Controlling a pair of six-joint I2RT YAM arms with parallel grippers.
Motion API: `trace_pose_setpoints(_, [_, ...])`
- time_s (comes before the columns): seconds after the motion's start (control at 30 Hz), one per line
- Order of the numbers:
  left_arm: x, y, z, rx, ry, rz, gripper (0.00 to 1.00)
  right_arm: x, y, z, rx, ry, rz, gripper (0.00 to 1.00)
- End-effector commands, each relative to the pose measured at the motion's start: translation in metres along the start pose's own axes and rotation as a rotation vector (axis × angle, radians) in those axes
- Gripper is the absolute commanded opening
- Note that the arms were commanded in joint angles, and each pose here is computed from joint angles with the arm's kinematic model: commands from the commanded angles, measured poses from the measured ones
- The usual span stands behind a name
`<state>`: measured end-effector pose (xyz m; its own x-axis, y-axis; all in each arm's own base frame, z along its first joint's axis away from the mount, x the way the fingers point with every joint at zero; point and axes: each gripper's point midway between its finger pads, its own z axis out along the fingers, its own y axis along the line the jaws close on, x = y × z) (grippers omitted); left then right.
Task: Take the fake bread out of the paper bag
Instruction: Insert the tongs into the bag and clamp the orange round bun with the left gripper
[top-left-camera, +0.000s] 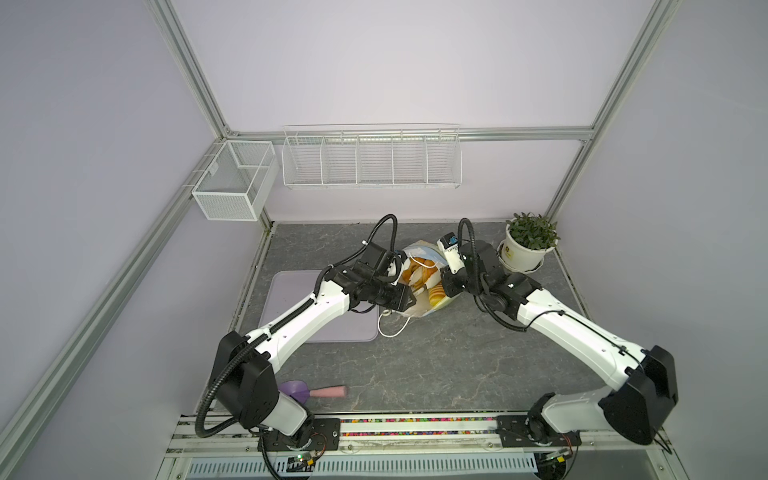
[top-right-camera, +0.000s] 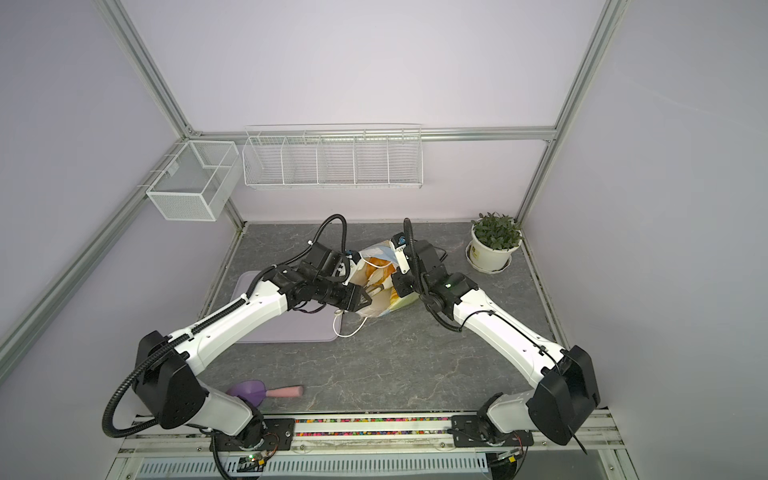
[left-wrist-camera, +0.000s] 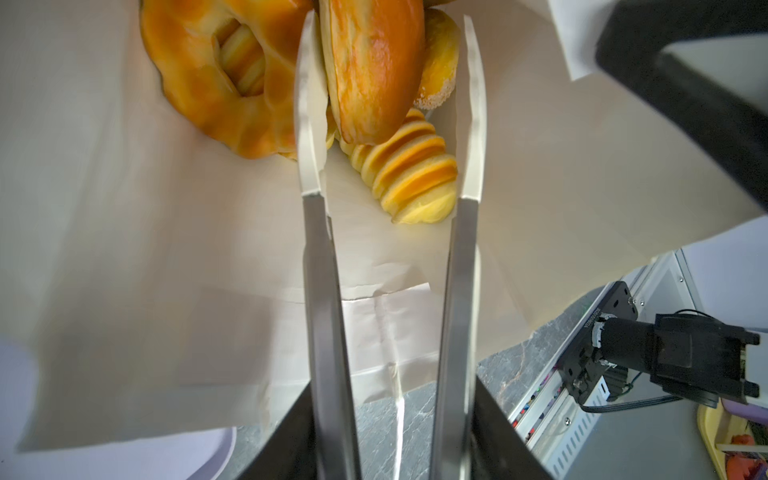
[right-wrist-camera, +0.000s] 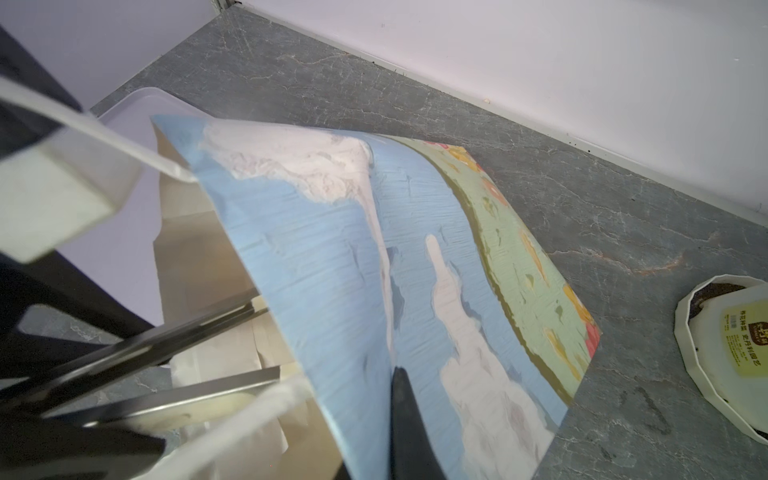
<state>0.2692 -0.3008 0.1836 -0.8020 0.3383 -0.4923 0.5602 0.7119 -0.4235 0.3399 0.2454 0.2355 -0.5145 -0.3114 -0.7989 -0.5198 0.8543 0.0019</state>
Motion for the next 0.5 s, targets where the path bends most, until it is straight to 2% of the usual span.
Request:
trace_pose_setpoints(0.0, [-0.011, -0.01, -0.004, 0.042, -0.021, 0.041, 0.45, -0.011, 0.01, -0.001, -0.041, -0.026, 0.012, 0.07])
trace_pose_setpoints(0.23, [-0.014, -0.019, -0.026, 0.059, -0.083, 0.05, 0.17, -0.01, 0.005, -0.001, -0.012, -0.02, 0.012, 0.07])
trace_pose_setpoints(0.47, [0.001, -0.035, -0.073, 0.101, -0.171, 0.068, 0.14, -0.011, -0.004, -0.001, 0.039, -0.016, 0.034, 0.07])
